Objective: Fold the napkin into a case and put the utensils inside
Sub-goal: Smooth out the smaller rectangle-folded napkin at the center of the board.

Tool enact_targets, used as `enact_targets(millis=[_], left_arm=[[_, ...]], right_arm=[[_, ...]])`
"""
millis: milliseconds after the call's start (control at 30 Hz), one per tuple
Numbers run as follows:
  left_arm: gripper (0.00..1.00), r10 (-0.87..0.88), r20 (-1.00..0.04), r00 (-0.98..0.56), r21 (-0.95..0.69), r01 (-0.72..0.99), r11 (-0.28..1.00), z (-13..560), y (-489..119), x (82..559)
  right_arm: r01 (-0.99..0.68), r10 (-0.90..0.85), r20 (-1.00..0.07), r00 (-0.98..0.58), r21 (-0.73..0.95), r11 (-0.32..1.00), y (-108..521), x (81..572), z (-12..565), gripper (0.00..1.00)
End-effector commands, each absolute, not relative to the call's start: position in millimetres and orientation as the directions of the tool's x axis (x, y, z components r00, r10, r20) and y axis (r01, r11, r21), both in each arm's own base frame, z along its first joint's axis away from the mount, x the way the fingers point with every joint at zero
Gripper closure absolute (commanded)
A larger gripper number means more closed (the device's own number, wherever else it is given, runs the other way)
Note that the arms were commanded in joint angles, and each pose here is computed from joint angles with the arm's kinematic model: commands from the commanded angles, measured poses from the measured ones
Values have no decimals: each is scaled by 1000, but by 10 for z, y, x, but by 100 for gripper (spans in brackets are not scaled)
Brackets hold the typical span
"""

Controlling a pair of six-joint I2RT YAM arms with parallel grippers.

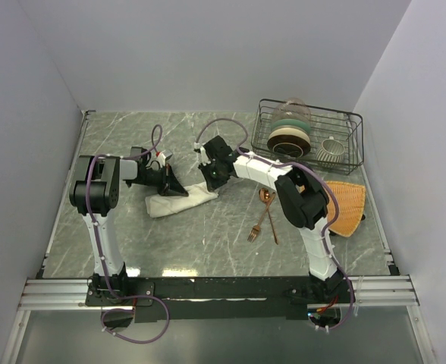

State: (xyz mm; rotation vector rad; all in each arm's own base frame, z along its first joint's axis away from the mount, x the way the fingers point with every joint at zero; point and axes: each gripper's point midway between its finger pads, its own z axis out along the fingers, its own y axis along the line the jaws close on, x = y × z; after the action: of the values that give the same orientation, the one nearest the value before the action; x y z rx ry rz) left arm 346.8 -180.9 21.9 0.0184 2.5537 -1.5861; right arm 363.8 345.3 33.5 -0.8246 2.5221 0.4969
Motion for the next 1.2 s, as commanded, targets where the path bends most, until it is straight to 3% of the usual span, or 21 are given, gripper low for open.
enact_targets(millis=[0, 167, 267, 367, 567, 633, 767, 800, 867, 967, 1167], left_arm=[[99, -55, -131, -990, -822, 78, 564, -130, -1696, 3498], [99, -39, -156, -987, -824, 108, 556, -46, -1680, 3523], [90, -34, -277, -960, -820, 217, 530, 245, -1650, 3626], [91, -8, -382, -924, -781, 318, 537, 486, -1558, 3715], [96, 25, -324, -946, -792, 286, 540, 394, -1535, 3641], [95, 42, -368, -929, -796, 339, 501, 505, -1545, 3631], [83, 57, -518, -853, -757, 488, 433, 965, -1393, 3625], [80, 75, -471, -879, -780, 455, 429, 1003, -1372, 3475], [73, 146, -546, -825, -715, 550, 432, 1102, -1296, 3413], [69, 182, -557, -810, -692, 574, 438, 1149, -1208, 3202], [78, 193, -472, -860, -784, 509, 355, 1181, -1231, 2755]], right_arm=[[-634, -508, -452, -733, 183, 752, 3401, 3480, 80, 84], [-622, -520, -398, -756, 188, 760, 3326, 3368, -52, 85], [-624, -522, -400, -754, 186, 759, 3306, 3351, -63, 85], [-621, -524, -391, -757, 180, 763, 3292, 3352, -103, 85], [-642, -524, -438, -730, 177, 746, 3348, 3447, 115, 82], [-653, -524, -463, -715, 173, 737, 3385, 3494, 284, 82], [-657, -523, -477, -706, 165, 736, 3403, 3534, 380, 79], [-655, -522, -475, -709, 169, 736, 3401, 3534, 425, 79], [-659, -508, -501, -700, 179, 730, 3434, 3542, 583, 76], [-675, -485, -550, -680, 212, 707, 3524, 3542, 851, 72], [-689, -419, -593, -687, 349, 636, 3804, 3453, 1270, 70]])
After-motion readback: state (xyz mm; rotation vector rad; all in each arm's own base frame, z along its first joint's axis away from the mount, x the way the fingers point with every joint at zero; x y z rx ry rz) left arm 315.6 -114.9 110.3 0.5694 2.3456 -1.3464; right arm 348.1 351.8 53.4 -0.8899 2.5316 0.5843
